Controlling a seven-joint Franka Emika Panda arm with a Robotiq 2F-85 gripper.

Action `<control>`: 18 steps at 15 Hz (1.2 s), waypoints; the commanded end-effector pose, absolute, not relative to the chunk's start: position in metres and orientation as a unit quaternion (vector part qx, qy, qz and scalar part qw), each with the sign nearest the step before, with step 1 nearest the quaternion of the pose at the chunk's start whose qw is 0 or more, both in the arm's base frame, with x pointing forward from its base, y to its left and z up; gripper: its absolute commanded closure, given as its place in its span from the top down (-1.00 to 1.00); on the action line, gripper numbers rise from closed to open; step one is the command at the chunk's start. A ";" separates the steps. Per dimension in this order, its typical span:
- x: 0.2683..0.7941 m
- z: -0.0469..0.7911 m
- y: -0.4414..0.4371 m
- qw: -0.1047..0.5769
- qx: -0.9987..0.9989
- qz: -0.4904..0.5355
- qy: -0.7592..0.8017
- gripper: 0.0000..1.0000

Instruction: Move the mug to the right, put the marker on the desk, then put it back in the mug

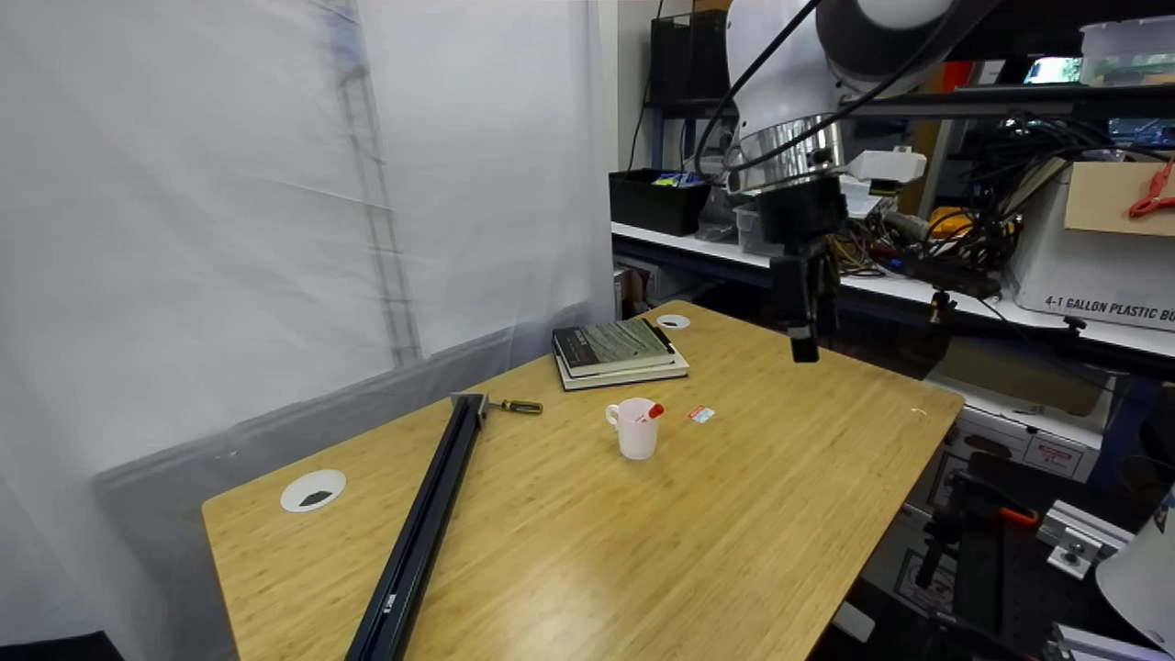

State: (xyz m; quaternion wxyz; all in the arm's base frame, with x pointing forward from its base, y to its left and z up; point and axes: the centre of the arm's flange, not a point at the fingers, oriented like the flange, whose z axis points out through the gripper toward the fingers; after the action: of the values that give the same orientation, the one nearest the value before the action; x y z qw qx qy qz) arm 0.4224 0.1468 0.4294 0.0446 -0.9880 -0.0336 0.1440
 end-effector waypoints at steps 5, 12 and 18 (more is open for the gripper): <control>0.493 0.406 0.124 0.028 -0.993 0.117 -0.017 1.00; 0.572 0.426 0.099 0.021 -0.996 0.084 0.006 1.00; 0.615 0.405 0.084 0.027 -0.995 0.093 0.026 1.00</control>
State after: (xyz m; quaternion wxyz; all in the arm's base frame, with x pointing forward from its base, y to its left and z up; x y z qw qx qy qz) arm 0.5932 0.0898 0.4056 0.0315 -0.9964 0.0191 0.0761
